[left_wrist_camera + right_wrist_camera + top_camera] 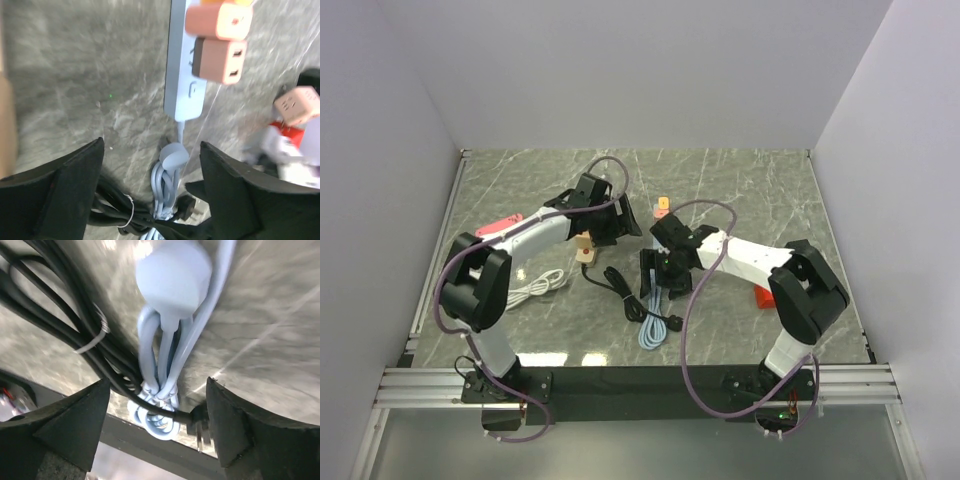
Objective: Pull the plug off the socket
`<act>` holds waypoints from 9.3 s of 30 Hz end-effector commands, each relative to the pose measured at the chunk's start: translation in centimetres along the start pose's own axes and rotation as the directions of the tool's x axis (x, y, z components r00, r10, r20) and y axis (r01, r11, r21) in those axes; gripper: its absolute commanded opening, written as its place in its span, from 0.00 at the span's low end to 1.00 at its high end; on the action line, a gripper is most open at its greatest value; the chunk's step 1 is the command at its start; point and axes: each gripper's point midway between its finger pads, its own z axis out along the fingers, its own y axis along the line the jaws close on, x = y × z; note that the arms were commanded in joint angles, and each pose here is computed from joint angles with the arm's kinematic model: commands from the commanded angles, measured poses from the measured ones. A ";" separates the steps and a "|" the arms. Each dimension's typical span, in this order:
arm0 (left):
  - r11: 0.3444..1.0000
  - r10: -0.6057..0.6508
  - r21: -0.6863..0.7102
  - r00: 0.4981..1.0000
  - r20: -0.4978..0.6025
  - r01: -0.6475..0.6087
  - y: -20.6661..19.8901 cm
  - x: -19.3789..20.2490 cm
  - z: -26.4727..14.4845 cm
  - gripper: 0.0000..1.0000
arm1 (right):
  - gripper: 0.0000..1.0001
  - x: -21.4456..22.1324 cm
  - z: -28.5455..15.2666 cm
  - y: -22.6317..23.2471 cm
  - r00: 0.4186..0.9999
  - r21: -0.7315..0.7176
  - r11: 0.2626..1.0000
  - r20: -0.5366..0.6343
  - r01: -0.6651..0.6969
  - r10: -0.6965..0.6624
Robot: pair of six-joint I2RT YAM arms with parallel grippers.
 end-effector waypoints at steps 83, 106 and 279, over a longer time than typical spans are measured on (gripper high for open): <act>0.966 0.197 0.167 0.980 0.013 -0.196 -4.8 5.4 3.8 0.67 | 0.00 -15.6 -6.5 6.5 0.962 -0.462 0.873 0.128 -0.156 0.240; 0.982 0.173 0.071 0.985 0.004 -0.172 -1.4 5.4 4.6 0.00 | 0.85 -15.1 -7.8 3.8 0.925 -0.361 0.904 0.209 -0.228 0.317; 0.997 0.080 0.020 0.995 -0.058 -0.079 3.2 4.0 7.3 0.00 | 0.00 -15.5 -9.9 -3.5 0.898 -0.498 0.811 0.131 -0.307 0.421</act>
